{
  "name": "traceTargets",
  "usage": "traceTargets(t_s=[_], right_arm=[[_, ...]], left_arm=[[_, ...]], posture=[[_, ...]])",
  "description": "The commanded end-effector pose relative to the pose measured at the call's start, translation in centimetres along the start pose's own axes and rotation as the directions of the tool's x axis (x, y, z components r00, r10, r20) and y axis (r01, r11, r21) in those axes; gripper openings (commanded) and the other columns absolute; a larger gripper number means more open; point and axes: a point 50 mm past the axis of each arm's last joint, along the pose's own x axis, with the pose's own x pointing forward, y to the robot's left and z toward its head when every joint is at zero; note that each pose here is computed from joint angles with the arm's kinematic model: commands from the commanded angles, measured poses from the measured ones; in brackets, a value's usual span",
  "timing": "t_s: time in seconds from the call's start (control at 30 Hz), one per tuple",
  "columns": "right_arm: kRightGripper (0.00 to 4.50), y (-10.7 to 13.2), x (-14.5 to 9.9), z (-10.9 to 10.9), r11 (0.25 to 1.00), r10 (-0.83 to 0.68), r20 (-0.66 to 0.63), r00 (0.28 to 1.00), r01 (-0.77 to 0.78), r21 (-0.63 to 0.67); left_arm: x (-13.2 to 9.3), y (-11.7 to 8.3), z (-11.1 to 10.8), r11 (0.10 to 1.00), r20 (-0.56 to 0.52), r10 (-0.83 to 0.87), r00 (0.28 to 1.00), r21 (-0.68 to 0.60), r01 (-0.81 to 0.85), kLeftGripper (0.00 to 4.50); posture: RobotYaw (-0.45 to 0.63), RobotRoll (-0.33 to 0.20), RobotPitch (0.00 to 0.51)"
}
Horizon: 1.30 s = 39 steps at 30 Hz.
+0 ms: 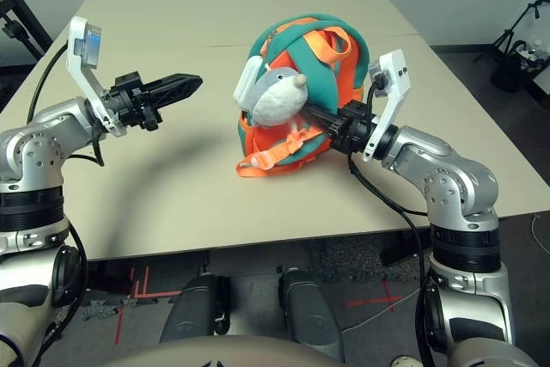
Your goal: Put the pencil case into the backpack and zip it.
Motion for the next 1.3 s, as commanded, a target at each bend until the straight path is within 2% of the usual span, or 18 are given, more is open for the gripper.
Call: traceTargets(t_s=[0.03,0.2,0.67,0.9,1.1,1.3], right_arm=[[0.22,0.5,0.2,-0.1,0.999,0.033,-0.005,0.999,-0.033,-0.006],[0.22,0.5,-0.5,0.0,1.0,0.014,-0.004,1.0,-0.014,-0.01],[0.22,0.8,-0.7,0.2,1.0,-0.002,0.008,1.0,0.002,-0.018],[0.22,0.9,-0.9,0.2,1.0,-0.01,0.019,1.0,0.01,-0.022],[0.22,1.0,-1.3,0.1,0.999,-0.026,0.025,0.999,0.026,-0.021],[0.22,1.0,-1.2,0.2,0.999,-0.036,0.039,0.999,0.037,-0.022]], left_arm=[[0.7,0.1,-0.6,1.0,-0.007,0.015,1.0,0.016,-0.014,0.0],[2.5,0.5,-1.3,1.0,-0.017,-0.008,1.0,0.02,0.009,0.0],[4.8,0.6,-2.4,0.996,-0.061,-0.077,0.995,0.033,0.079,0.0],[6.4,0.5,-3.7,0.997,-0.038,-0.077,0.996,0.005,0.077,0.0],[9.0,0.5,-4.0,0.997,-0.016,-0.078,0.997,0.004,0.078,0.0],[11.5,0.5,-5.2,0.997,-0.05,-0.074,0.996,0.02,0.075,0.0]], posture=[[-0.12,0.0,0.097],[-0.15,0.0,0.101],[-0.17,0.0,0.089],[-0.2,0.0,0.083],[-0.21,0.0,0.082],[-0.23,0.0,0.073]])
